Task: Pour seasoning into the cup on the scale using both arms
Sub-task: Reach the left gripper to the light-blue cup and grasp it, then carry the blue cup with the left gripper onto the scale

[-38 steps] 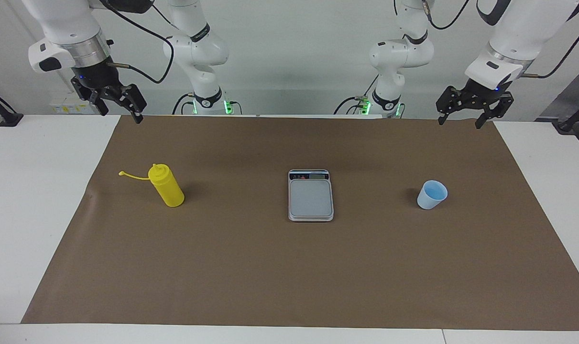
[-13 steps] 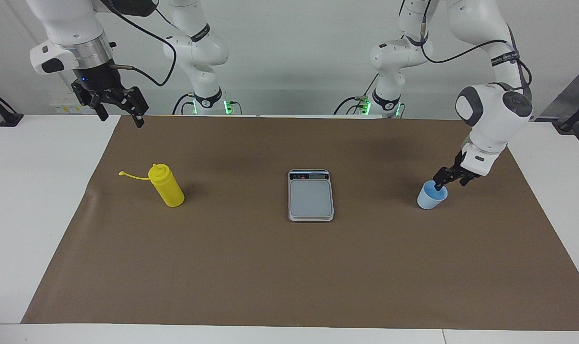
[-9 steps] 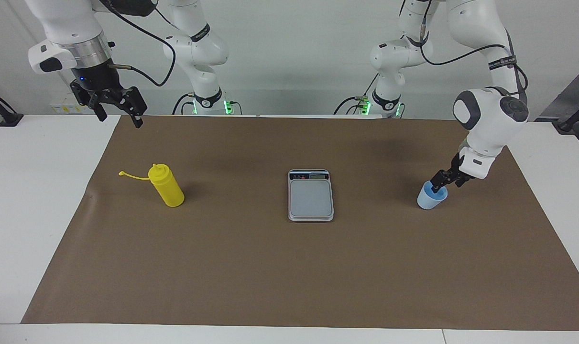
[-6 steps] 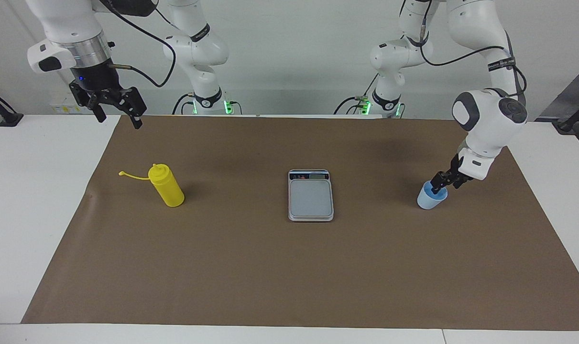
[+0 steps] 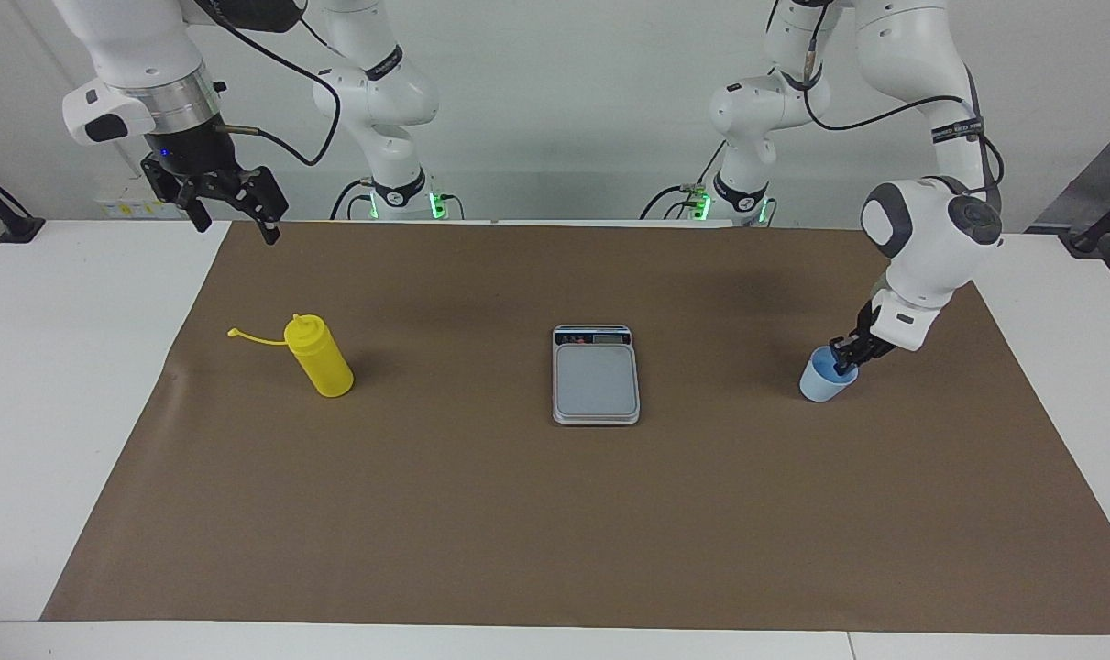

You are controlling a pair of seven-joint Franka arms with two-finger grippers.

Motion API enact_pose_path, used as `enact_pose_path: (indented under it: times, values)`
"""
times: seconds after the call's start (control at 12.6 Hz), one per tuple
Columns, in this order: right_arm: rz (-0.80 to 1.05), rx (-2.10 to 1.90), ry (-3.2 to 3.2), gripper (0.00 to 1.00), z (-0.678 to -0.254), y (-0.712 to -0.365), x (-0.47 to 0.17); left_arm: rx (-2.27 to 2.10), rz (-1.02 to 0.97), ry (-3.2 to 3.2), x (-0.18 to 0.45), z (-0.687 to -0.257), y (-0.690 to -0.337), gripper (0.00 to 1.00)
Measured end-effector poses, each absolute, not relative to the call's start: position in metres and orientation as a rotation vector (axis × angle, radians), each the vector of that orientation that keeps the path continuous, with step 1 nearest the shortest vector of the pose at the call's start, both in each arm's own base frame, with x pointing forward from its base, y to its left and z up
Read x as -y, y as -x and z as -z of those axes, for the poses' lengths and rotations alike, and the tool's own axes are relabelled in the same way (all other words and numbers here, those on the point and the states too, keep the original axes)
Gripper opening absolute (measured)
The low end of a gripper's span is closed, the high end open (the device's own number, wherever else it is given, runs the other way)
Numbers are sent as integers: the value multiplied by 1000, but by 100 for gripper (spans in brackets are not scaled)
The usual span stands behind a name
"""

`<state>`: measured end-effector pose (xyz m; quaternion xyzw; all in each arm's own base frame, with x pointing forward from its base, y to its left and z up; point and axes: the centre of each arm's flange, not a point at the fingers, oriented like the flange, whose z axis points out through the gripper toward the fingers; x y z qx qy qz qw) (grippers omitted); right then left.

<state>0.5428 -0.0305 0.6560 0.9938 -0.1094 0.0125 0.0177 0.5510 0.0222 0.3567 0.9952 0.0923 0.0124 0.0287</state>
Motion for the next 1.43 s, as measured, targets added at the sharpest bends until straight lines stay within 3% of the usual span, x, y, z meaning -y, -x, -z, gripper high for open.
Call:
enact_pose_path:
  times: [0.08, 0.4, 0.79, 1.11, 1.43]
  values:
    - [-13, 338, -3087, 100, -656, -540, 29, -274, -36, -3071, -22, -360, -553, 3]
    - [20, 333, -3085, 100, -657, -534, 27, -225, -7, -3070, -13, -418, -575, 3]
    - [32, 330, -3085, 100, -654, -534, 26, -113, -13, -3068, 91, -504, -586, 3]
    - [35, 330, -3085, 100, -653, -533, 26, -187, -24, -3049, 219, -512, -561, 3]
    - [33, 330, -3085, 100, -654, -532, 26, -205, -48, -3027, 293, -503, -537, 3]
